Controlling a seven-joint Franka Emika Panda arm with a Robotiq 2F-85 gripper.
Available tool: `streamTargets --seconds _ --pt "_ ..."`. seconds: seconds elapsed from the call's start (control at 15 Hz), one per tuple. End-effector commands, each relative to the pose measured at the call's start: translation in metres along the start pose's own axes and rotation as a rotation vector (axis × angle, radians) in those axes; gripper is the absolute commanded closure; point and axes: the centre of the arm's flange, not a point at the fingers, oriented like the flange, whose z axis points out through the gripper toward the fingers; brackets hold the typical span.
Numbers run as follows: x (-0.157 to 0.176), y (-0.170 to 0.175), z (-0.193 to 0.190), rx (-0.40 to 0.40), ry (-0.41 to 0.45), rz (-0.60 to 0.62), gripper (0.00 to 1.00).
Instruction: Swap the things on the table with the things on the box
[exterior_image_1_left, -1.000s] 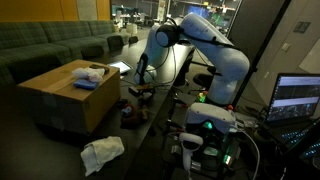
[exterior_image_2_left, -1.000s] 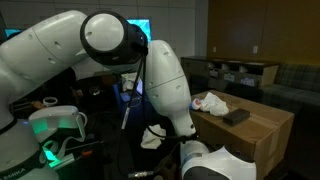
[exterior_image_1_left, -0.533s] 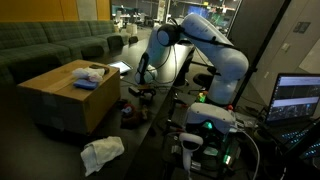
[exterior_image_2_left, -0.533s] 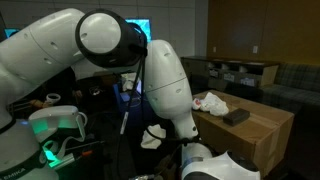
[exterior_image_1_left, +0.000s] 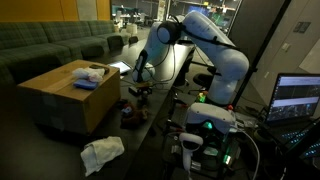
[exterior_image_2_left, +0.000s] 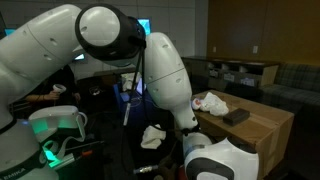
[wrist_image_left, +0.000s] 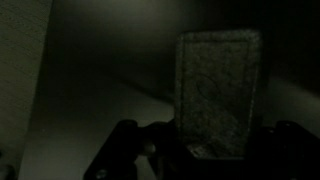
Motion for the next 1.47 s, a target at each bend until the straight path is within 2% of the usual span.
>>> streamTargets --seconds 0.0,0.4,0.73,1.07,1.4 --pt "-0.012 -0.010 -0.034 -0.013 0.003 -0.138 0.86" --pt "-0.028 -0.011 -0.097 -0.012 0.027 -0.331 0.86" --pt "-0.047 0.005 -0.184 -0.080 0.041 -0.576 0.86" --pt "-0.065 0.001 -0.290 -0.129 0.158 -0.729 0.87" --pt "-0.099 -0.047 -0.381 -0.115 0.318 -0.874 0.86"
